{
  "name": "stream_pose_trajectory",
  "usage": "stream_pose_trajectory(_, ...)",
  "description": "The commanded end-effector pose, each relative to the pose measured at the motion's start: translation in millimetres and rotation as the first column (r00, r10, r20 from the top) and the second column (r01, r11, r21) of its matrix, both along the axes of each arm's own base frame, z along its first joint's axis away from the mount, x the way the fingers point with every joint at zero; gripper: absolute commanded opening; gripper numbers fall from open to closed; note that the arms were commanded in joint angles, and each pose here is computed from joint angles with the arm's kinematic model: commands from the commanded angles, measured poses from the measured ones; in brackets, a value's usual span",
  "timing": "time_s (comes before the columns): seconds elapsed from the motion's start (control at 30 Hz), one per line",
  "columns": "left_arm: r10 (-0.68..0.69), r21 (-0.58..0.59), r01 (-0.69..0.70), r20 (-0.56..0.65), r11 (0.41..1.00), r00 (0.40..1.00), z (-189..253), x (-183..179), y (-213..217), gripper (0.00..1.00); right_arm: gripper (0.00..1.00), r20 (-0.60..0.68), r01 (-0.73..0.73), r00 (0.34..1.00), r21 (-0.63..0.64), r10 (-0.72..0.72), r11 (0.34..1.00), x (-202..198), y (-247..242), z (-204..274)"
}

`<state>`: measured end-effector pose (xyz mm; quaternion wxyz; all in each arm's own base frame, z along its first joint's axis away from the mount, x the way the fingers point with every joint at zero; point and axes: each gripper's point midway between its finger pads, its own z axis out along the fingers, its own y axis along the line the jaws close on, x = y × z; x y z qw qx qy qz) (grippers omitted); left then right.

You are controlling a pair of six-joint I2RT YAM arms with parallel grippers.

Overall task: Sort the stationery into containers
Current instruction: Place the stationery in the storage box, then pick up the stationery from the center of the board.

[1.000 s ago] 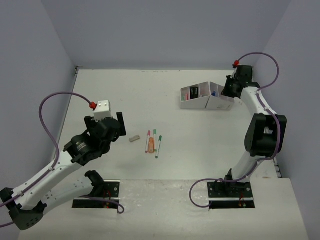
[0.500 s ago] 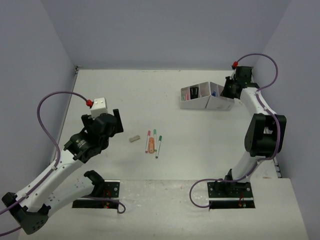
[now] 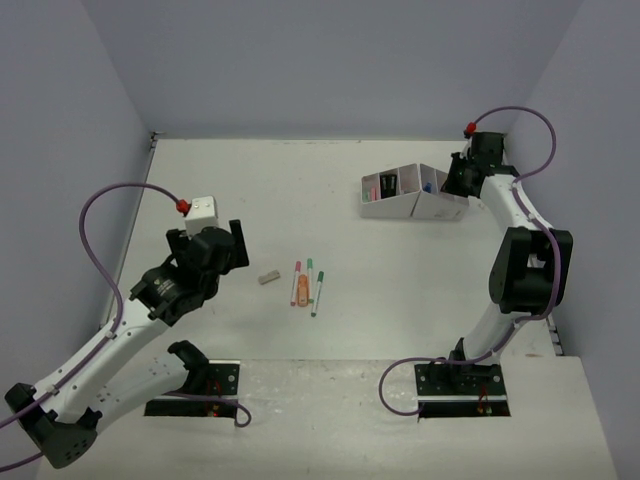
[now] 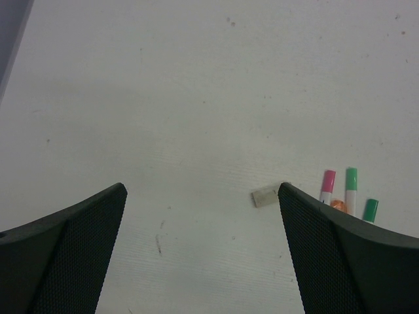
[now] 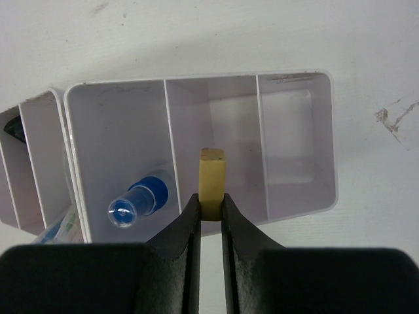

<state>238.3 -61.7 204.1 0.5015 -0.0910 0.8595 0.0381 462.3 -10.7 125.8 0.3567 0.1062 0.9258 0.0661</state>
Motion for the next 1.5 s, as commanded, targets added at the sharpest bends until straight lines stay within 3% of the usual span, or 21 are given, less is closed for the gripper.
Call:
stream_pose_trajectory(0.0,-0.016,0.008,0.015,0.017,1.000,1.000,3.2,5.8,-2.7,1.00,0.09,0.055,-0.023,0.998,-0.012,0.023,1.000,12.4,3.3,19.9)
stream_pose_trajectory(0.2,-0.019,0.009,0.019,0.013,1.000,1.000,2.0,6.1,-3.4,1.00,0.12,0.058,-0.010,0.998,-0.030,0.011,1.000,14.0,-0.1,21.8)
stream_pose_trajectory(0.3,-0.022,0.009,0.022,0.013,1.000,1.000,2.3,6.2,-4.1,1.00,0.25,0.042,-0.017,0.999,-0.027,0.019,0.999,14.1,0.8,18.4)
stream_pose_trajectory(0.5,-0.008,-0.018,0.008,-0.021,1.000,1.000,-2.0,5.6,-8.6,1.00,0.38,0.049,-0.016,0.999,-0.035,0.018,0.999,12.2,2.0,23.6)
stream_pose_trajectory(0.67,0.060,-0.144,-0.070,-0.072,0.987,0.996,-16.4,7.3,-23.0,1.00,0.37,0.085,-0.018,0.996,-0.037,0.021,0.999,5.5,7.7,43.5)
stream_pose_trajectory(0.77,0.112,-0.208,-0.138,-0.130,0.968,0.985,-43.7,14.1,-37.1,1.00,0.37,0.166,-0.036,0.985,-0.057,0.045,0.998,-9.3,25.0,79.8)
stream_pose_trajectory(1.0,0.166,-0.173,-0.229,-0.319,0.958,0.933,-109.9,28.8,-65.7,1.00,0.40,0.322,-0.130,0.936,-0.063,0.143,0.990,-62.0,74.5,132.7)
stream_pose_trajectory(1.17,0.189,-0.169,-0.279,-0.413,0.945,0.891,-147.5,34.4,-84.1,1.00,0.46,0.400,-0.208,0.894,-0.025,0.200,0.978,-106.9,98.2,137.5)
stream_pose_trajectory(1.47,0.194,-0.154,-0.288,-0.447,0.945,0.873,-170.7,41.1,-93.4,0.98,0.47,0.422,-0.263,0.875,0.006,0.236,0.965,-119.0,108.1,136.0)
